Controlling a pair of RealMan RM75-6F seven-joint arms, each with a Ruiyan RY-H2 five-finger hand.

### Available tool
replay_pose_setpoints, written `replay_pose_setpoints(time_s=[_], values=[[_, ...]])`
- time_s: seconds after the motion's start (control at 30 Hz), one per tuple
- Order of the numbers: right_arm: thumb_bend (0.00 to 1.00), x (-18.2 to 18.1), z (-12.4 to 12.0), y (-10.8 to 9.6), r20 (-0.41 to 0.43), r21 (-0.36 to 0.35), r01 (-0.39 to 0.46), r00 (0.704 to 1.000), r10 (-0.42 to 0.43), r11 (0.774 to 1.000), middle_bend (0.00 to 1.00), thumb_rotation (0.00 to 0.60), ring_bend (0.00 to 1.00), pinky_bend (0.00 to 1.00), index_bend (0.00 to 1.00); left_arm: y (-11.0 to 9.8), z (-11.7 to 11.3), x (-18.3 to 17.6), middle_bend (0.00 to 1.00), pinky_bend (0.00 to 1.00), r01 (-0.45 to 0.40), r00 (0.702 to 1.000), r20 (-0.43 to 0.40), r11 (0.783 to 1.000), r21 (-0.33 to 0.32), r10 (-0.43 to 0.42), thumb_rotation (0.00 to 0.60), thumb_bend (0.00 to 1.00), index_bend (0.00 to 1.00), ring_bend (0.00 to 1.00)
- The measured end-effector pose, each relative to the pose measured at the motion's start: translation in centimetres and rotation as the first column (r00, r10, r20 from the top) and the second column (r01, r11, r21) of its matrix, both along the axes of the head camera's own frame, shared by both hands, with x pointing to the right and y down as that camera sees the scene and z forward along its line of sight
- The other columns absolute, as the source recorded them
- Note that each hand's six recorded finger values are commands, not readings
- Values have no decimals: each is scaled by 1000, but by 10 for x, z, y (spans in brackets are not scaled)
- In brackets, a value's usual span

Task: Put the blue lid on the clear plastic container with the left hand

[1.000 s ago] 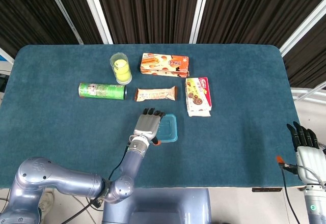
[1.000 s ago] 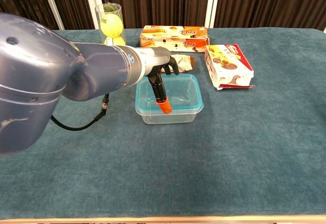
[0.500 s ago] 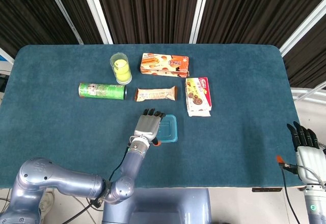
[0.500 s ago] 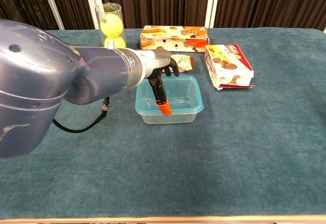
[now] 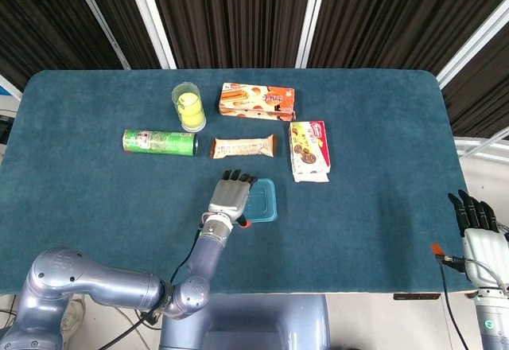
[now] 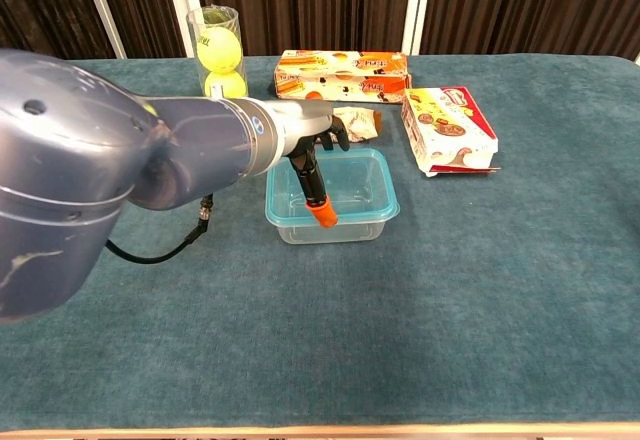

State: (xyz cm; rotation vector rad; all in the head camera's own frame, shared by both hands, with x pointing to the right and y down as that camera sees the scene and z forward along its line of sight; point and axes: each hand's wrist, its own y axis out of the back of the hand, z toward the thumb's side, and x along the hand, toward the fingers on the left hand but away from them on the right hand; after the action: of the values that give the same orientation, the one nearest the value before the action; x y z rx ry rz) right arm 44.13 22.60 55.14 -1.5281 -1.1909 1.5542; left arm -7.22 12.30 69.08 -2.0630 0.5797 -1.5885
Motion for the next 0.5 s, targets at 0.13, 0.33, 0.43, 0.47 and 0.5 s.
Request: replay_pose_setpoints(time_s=[0.13, 0.33, 0.43, 0.47, 0.5], values=[[292, 0, 0, 0, 0, -1, -1, 1000, 1, 1000, 0, 600, 4, 0, 62, 0, 2, -1, 276, 12, 5, 1000, -1, 1000, -7, -5, 600, 354, 175, 0], [291, 0, 0, 0, -1, 0, -2, 1000, 2, 1000, 0, 600, 4, 0, 62, 0, 3, -2, 262, 11, 4, 1000, -4, 1000, -12, -5, 600, 354, 174, 0], [292, 0, 0, 0, -1, -1, -2, 1000, 2, 1000, 0, 600, 4, 0, 62, 0, 4, -2, 254, 11, 5, 1000, -3, 1000, -12, -5, 600, 354, 173, 0], [291, 0, 0, 0, -1, -1, -2, 1000, 2, 1000, 0, 600, 4, 0, 62, 0, 4, -3, 251, 11, 4, 1000, -1, 1000, -12, -4, 600, 354, 172, 0], [291, 0, 0, 0, -1, 0, -3, 1000, 3, 1000, 0, 600, 4, 0, 62, 0, 5, -3, 249, 11, 5, 1000, 0, 1000, -12, -5, 600, 354, 171, 0]])
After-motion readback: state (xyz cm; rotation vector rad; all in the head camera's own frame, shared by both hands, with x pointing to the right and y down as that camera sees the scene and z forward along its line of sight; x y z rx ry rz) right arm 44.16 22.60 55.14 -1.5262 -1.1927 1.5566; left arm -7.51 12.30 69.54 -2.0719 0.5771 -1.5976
